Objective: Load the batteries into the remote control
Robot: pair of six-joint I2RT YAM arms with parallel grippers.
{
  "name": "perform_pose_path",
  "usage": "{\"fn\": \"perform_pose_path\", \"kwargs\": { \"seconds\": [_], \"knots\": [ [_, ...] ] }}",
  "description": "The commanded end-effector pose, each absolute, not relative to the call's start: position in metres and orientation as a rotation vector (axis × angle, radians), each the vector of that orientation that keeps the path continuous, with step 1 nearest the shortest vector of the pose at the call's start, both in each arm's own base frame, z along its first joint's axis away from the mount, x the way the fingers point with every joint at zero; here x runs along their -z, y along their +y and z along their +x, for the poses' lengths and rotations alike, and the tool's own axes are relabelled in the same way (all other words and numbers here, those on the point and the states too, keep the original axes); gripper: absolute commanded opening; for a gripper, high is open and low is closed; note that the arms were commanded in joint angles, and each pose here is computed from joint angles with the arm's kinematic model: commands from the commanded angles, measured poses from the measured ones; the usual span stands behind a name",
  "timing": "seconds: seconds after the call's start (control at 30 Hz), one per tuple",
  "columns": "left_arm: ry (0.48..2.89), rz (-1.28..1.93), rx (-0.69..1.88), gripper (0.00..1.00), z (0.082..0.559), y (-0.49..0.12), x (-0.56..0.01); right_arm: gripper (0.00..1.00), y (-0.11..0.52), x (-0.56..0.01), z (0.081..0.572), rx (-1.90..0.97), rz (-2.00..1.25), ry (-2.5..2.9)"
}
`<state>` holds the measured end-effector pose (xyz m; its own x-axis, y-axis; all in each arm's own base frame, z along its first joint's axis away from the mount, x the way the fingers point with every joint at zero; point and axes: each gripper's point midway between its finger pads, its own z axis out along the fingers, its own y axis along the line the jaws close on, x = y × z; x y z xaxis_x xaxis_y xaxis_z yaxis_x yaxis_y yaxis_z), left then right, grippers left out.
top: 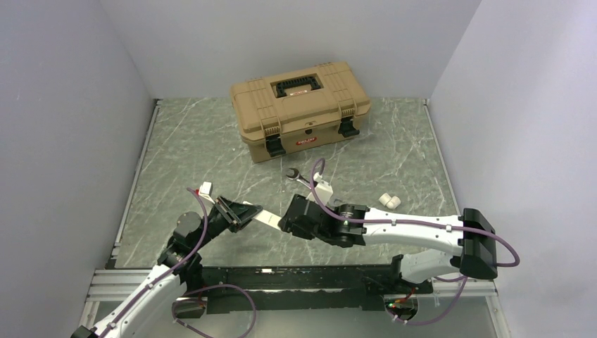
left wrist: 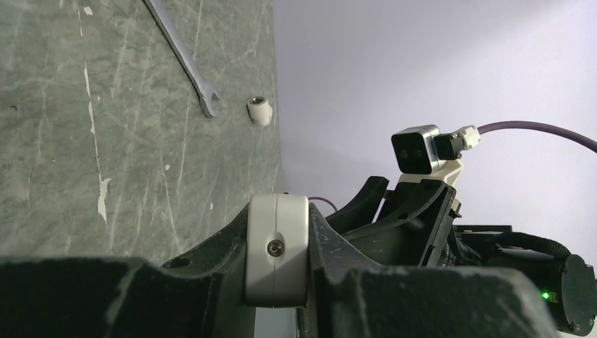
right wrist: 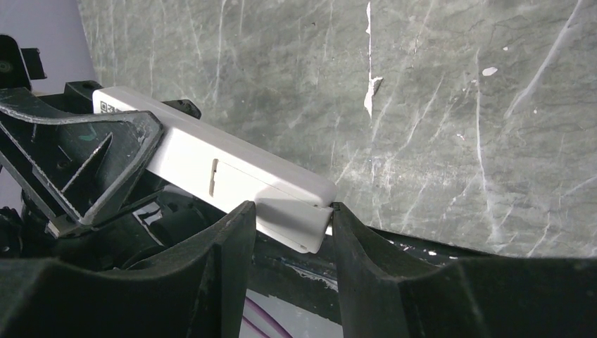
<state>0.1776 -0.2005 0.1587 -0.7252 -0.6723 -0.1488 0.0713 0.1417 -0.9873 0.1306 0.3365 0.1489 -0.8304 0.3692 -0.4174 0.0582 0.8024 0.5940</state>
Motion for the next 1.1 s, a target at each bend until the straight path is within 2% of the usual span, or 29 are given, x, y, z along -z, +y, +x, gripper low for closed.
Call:
{"fn": "perform_pose_path", "kwargs": {
  "seconds": [0.0,1.07],
  "knots": [
    [1.860,-0.601,1.640,0.03,0.173,-0.198,-0.130,0.46,0.351,-0.163,0.133,-0.854,0.304,2.444],
    [1.862,-0.594,1.637,0.03,0.172,-0.198,-0.131,0.45,0.373,-0.159,0.138,-0.868,0.248,2.465]
  ]
}}
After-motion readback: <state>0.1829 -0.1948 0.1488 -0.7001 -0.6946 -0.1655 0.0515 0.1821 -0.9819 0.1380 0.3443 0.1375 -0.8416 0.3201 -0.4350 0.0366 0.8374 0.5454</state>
